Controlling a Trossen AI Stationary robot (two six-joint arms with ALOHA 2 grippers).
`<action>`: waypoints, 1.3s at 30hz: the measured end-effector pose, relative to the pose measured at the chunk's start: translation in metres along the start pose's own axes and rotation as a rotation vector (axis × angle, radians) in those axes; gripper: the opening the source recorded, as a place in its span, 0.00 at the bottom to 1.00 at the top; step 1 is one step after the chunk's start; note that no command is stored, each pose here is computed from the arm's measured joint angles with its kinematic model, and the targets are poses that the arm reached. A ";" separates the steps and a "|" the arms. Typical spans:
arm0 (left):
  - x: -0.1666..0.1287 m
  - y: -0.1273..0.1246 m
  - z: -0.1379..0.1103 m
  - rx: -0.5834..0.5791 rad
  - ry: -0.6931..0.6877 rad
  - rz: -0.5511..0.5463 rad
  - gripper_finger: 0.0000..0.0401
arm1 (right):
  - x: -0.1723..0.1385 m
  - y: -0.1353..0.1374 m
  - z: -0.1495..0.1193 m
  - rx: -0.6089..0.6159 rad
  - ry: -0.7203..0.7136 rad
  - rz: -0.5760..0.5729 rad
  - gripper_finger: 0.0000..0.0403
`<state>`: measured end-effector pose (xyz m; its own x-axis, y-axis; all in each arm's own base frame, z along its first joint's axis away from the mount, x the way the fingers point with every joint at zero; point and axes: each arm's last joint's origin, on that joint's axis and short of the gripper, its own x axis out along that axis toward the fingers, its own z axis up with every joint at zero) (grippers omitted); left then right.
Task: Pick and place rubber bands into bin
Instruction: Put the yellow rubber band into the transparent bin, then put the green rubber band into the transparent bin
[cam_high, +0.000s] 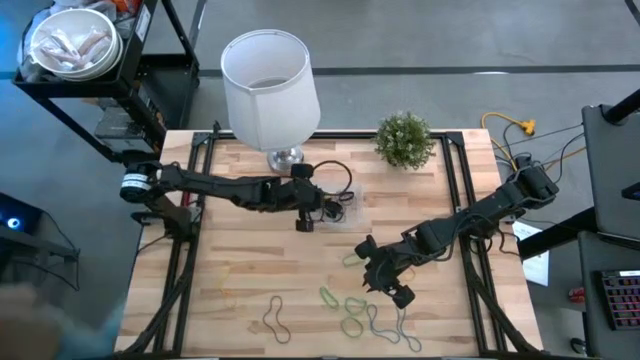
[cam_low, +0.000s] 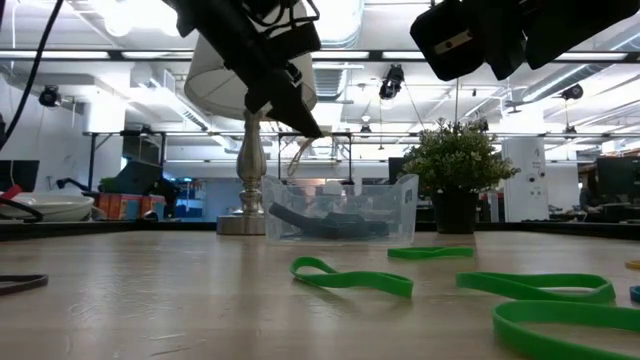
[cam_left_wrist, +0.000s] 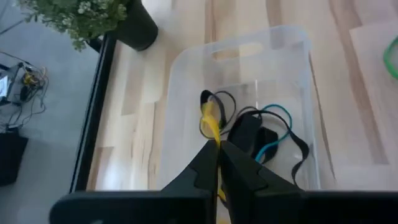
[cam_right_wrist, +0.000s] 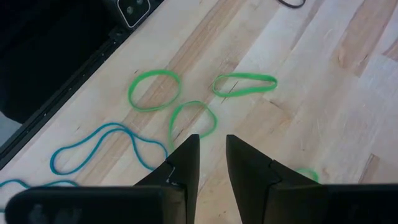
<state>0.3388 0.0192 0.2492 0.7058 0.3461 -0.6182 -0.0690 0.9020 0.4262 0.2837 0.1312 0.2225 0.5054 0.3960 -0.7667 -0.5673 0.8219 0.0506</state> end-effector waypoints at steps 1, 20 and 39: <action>0.001 0.001 -0.001 -0.006 -0.006 0.004 0.00 | 0.000 0.000 0.000 0.000 0.000 0.000 0.18; 0.004 0.002 -0.002 0.037 -0.032 0.014 0.20 | 0.000 0.000 0.000 0.000 0.000 0.000 0.17; -0.011 -0.040 -0.010 -0.008 0.088 -0.107 0.27 | 0.051 -0.005 -0.024 0.085 0.017 0.001 0.17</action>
<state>0.3266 -0.0179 0.2328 0.6447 0.2684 -0.7158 -0.0020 0.9369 0.3495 0.2968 0.1371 0.1676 0.4935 0.3901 -0.7773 -0.5098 0.8539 0.1049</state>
